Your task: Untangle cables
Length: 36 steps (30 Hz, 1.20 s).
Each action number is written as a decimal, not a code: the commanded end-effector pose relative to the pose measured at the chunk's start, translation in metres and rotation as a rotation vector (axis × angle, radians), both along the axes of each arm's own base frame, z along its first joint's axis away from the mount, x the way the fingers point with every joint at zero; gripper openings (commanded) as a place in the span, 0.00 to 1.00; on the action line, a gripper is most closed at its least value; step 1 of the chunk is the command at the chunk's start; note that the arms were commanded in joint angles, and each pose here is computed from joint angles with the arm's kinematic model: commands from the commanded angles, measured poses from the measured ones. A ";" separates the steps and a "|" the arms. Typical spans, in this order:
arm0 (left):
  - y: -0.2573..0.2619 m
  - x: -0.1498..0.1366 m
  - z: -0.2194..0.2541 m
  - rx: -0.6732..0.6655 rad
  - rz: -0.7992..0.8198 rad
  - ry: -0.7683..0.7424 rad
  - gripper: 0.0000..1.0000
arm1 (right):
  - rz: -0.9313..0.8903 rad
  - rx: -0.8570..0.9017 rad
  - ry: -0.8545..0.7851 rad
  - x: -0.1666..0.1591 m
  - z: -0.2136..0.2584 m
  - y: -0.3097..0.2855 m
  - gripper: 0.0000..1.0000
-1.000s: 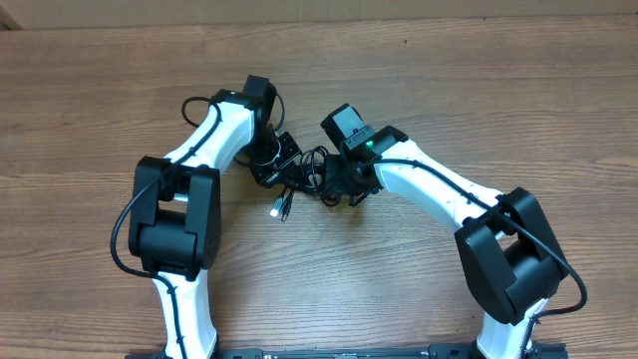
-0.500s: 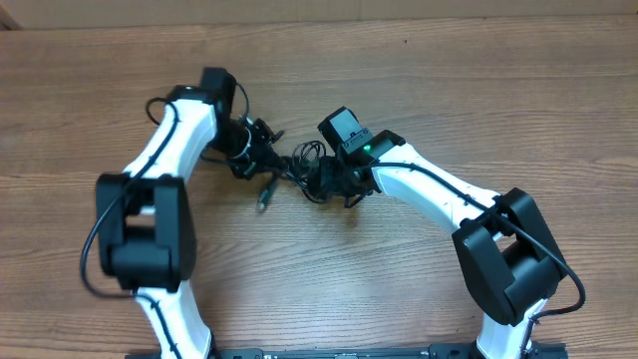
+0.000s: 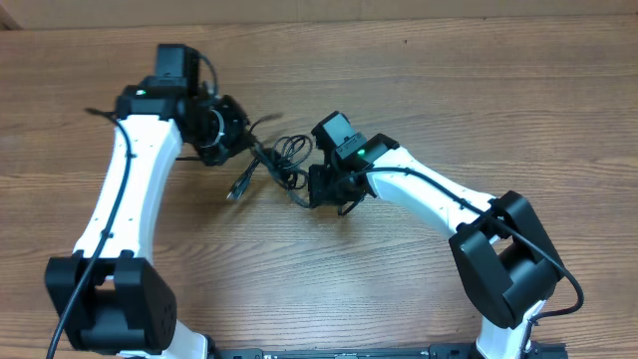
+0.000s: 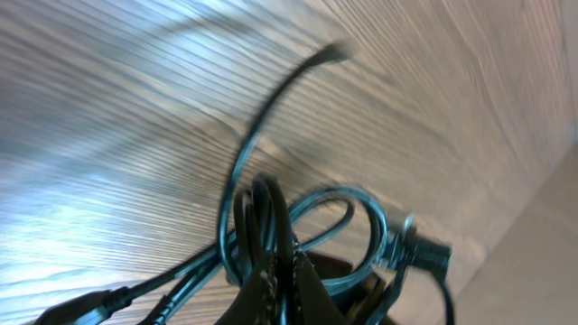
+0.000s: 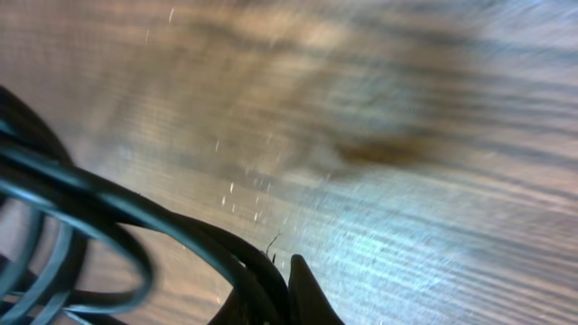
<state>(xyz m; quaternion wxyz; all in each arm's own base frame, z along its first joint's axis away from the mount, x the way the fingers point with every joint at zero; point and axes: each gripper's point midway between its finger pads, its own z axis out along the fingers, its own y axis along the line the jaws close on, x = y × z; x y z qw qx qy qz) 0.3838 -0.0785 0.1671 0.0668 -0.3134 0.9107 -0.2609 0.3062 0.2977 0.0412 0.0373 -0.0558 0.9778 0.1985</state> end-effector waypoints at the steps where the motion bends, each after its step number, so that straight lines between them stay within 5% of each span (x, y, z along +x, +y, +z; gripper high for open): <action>1: 0.045 0.008 0.023 0.081 0.123 -0.072 0.04 | 0.075 -0.065 -0.001 -0.012 -0.008 -0.012 0.04; 12: 0.129 -0.019 0.013 0.083 0.319 0.041 0.04 | 0.006 -0.261 0.052 -0.014 -0.018 -0.066 0.04; 17: 0.120 -0.027 0.010 0.113 0.204 0.043 0.05 | -0.012 -0.242 0.062 -0.011 -0.017 -0.069 0.04; 27: 0.063 -0.036 -0.002 0.149 0.004 0.097 0.67 | -0.001 -0.143 0.058 -0.007 -0.013 -0.049 0.07; 36: -0.008 -0.042 -0.047 0.156 -0.208 0.219 0.68 | 0.001 -0.142 0.057 -0.008 -0.013 -0.048 0.07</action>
